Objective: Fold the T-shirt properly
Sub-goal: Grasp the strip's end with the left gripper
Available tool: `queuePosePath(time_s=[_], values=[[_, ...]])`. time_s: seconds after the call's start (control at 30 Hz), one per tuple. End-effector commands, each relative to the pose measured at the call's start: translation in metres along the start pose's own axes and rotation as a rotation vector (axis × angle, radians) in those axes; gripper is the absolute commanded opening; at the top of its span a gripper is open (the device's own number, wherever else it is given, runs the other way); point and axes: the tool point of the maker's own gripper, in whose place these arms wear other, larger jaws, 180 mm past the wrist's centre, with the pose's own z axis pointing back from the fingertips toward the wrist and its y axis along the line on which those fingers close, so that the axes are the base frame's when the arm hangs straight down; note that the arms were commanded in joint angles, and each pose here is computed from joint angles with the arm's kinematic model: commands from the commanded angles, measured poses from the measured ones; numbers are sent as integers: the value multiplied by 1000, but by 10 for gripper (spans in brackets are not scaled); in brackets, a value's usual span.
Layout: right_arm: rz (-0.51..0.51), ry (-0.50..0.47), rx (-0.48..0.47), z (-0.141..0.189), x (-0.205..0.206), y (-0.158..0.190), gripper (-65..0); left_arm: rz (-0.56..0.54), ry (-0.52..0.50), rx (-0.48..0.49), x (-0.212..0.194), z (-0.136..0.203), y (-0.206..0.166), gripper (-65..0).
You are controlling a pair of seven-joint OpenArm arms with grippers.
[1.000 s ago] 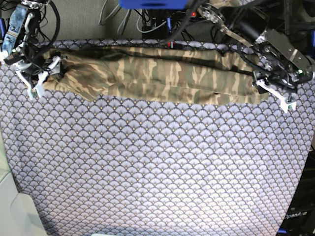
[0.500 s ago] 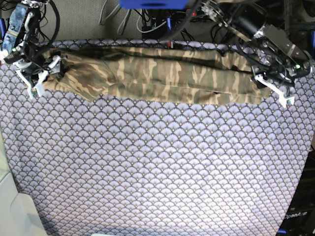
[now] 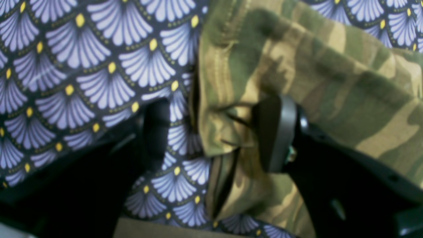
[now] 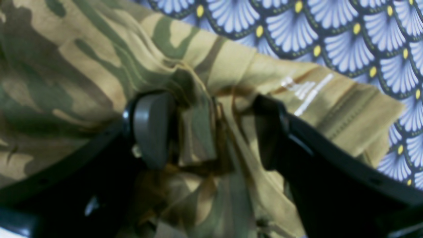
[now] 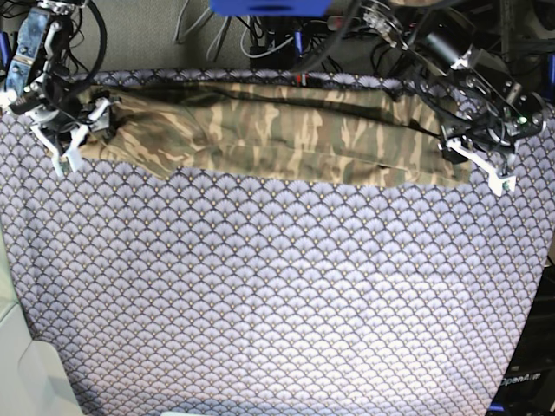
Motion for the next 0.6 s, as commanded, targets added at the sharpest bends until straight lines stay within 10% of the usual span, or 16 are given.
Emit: queuePosePath(time_s=[0.0,0.57], values=[[13,3,9,1,1,2,-245,7,100,-23,-27,-8,-10,-241],[23,-1,18,-1,4,5,-245,-37,167,-67,-58,-14,-33,-242]])
